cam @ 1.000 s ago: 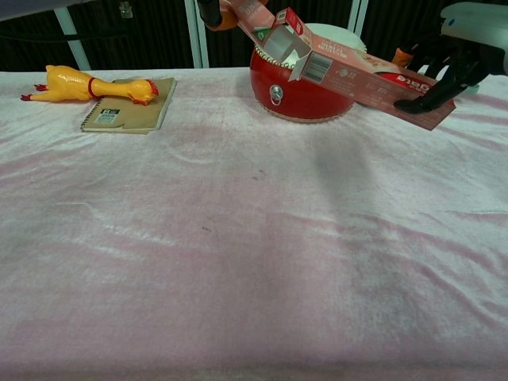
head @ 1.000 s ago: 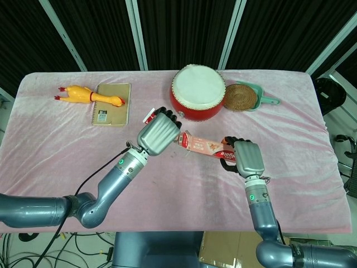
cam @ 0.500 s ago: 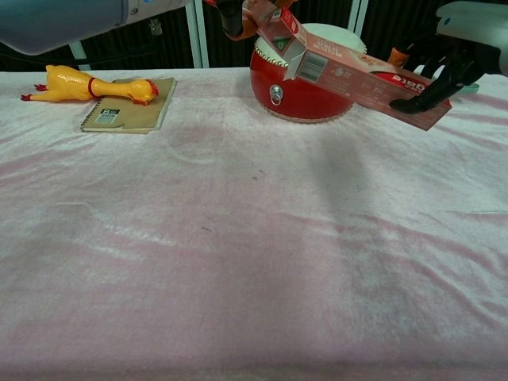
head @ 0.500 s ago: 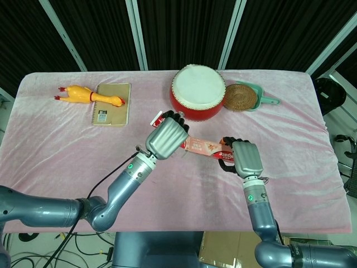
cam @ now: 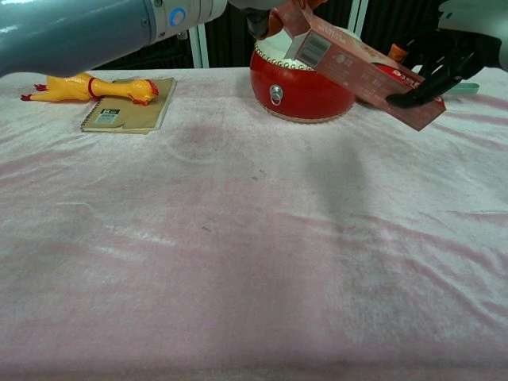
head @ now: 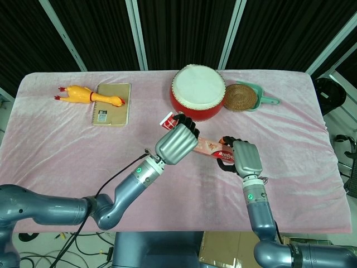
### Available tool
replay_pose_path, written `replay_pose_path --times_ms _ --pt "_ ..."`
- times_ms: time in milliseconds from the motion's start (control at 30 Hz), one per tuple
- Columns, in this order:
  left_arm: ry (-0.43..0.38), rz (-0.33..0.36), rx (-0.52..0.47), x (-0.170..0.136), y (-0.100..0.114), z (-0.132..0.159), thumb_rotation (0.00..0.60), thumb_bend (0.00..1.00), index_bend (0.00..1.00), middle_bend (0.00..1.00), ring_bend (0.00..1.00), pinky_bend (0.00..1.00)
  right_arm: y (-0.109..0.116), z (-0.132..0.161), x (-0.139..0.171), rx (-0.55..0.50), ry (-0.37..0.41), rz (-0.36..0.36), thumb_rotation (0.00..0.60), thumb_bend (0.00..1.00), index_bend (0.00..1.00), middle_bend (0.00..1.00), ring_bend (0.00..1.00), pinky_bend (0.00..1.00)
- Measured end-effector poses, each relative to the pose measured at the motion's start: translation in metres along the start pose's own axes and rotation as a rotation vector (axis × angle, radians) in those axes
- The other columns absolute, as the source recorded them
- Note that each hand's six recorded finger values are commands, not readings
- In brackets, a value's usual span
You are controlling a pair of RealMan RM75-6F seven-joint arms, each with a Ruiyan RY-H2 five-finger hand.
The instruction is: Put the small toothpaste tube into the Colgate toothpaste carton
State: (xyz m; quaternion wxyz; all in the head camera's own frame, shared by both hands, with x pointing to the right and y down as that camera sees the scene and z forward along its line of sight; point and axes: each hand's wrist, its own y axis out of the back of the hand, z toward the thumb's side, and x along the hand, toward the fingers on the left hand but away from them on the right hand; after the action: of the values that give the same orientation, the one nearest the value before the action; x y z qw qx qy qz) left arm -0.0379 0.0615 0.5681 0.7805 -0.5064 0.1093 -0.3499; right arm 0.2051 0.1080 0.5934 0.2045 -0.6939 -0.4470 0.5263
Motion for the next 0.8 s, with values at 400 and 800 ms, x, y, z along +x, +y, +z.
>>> replay_pose_path --times_ms 400,800 --pt "-0.009 0.153 -0.002 0.019 0.041 0.002 0.600 0.01 0.19 0.11 0.12 0.24 0.013 0.009 -0.001 -0.296 -0.011 -0.022 0.600 0.39 0.47 0.45 0.38 0.37" --pt "0.013 0.261 -0.119 0.012 0.075 -0.015 0.600 0.01 0.18 0.11 0.12 0.24 0.028 -0.007 -0.007 -0.465 -0.060 -0.082 0.600 0.40 0.48 0.45 0.38 0.38"
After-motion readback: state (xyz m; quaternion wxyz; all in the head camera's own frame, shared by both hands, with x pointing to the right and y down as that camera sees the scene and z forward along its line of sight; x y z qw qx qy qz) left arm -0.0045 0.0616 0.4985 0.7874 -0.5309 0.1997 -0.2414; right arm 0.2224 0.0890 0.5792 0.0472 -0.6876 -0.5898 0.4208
